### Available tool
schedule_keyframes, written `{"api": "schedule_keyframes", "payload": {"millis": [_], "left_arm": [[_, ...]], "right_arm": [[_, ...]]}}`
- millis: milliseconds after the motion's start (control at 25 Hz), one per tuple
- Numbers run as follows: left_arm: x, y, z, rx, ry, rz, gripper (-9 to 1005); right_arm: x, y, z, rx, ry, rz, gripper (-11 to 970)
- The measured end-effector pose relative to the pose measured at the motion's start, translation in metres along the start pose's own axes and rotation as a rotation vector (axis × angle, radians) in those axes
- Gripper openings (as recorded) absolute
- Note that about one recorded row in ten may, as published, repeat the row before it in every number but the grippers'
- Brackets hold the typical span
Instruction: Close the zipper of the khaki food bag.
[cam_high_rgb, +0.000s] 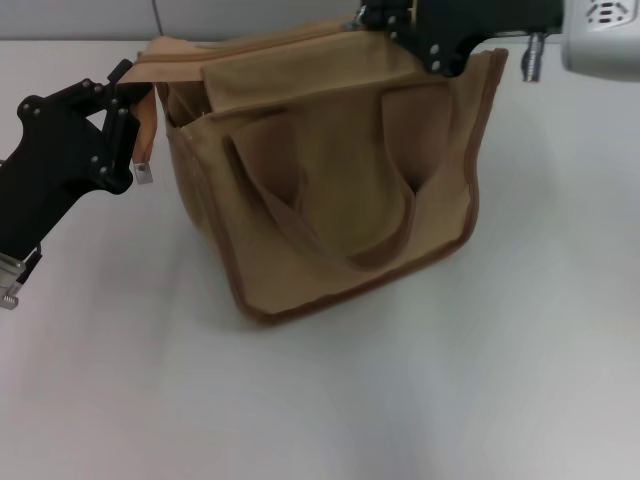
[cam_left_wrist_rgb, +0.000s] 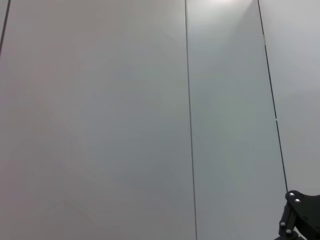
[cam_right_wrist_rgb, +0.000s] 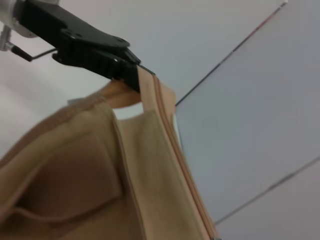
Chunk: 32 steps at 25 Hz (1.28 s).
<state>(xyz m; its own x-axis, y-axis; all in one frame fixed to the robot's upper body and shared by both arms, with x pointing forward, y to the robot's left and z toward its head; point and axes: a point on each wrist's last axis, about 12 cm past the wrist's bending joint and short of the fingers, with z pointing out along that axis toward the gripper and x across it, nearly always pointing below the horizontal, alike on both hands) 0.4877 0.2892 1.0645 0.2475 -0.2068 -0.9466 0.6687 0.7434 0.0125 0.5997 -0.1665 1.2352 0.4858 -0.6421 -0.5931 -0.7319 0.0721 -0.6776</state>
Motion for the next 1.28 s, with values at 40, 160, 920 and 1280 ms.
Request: {"api": "schedule_keyframes", "payload": {"millis": [40, 160, 920, 1280], "left_arm": [[0.0, 0.0, 0.0, -0.001, 0.001, 0.0, 55], [0.0, 0.0, 0.0, -0.002, 0.002, 0.0, 56], [0.001, 0.002, 0.0, -0.01, 0.017, 0.004, 58], [0.001, 0.003, 0.0, -0.012, 0.018, 0.009, 59]], "right_arm": [[0.003, 0.0, -0.003, 0.008, 0.005, 0.01, 4], [0.011, 0.0, -0.01, 0.035, 0.014, 0.041, 4], [0.04, 0.005, -0.028, 0.095, 0.052, 0.14, 3], [0.042, 0.008, -0.034, 0.122, 0.017, 0.184, 4]]}}
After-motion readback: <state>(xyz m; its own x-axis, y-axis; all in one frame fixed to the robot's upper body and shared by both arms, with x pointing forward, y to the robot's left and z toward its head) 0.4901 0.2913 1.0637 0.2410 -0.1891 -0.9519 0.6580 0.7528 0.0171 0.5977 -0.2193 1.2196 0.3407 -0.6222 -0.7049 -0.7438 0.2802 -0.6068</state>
